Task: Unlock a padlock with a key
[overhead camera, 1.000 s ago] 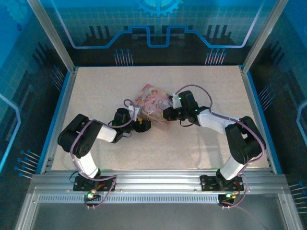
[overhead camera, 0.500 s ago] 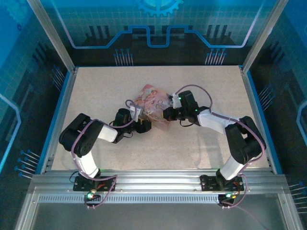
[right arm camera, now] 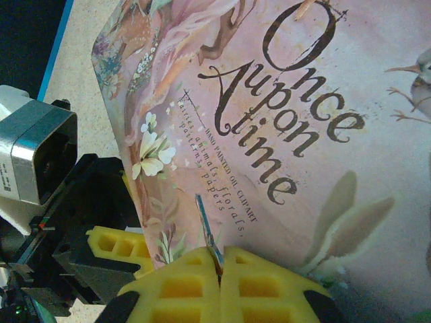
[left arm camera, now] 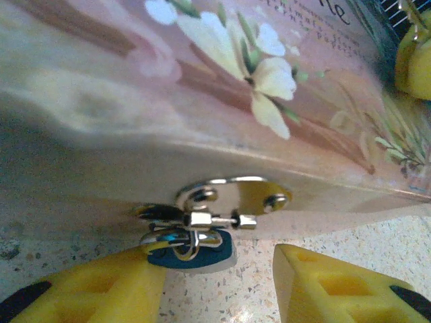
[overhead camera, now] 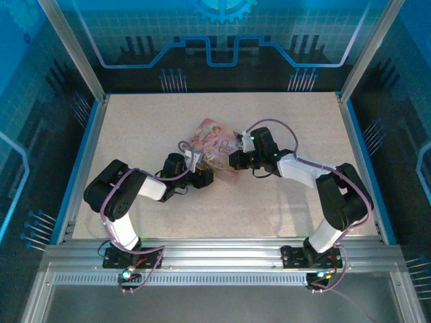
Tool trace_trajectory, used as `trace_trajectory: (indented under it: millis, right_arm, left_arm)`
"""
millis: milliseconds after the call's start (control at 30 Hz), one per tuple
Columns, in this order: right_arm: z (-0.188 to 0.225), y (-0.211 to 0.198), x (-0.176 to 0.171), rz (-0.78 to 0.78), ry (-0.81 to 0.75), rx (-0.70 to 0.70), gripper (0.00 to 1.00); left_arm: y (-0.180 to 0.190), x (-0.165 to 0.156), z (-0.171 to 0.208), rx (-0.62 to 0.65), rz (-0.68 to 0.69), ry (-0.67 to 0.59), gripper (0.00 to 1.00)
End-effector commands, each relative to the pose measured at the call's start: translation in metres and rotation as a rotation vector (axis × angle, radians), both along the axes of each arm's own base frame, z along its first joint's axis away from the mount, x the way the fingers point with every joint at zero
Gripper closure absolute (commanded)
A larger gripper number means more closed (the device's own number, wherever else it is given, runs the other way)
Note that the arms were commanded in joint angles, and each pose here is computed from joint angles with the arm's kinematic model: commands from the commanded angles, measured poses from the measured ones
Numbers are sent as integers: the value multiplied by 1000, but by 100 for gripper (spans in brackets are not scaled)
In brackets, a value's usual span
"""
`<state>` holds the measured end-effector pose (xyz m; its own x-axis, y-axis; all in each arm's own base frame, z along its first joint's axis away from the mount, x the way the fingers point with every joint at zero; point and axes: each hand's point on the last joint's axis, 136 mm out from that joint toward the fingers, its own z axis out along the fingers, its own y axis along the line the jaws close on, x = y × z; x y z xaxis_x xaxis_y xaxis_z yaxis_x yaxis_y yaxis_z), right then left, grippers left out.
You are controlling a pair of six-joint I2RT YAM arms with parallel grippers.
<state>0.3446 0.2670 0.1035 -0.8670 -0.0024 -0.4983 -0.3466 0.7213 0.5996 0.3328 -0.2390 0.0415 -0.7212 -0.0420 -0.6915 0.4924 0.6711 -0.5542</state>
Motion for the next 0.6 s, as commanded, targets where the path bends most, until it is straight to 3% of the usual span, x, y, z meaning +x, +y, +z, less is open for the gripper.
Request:
trace_trajectory:
  millis: [0,567]
  right_arm:
    - [-9,-6,-1,-10,21,-37,100]
    - [-10,-4,-2,0,14,-47,100]
  left_arm:
    - [-10,7,21,-41,-14,-48,55]
    - [-10,17,25,-89,50,-11,59]
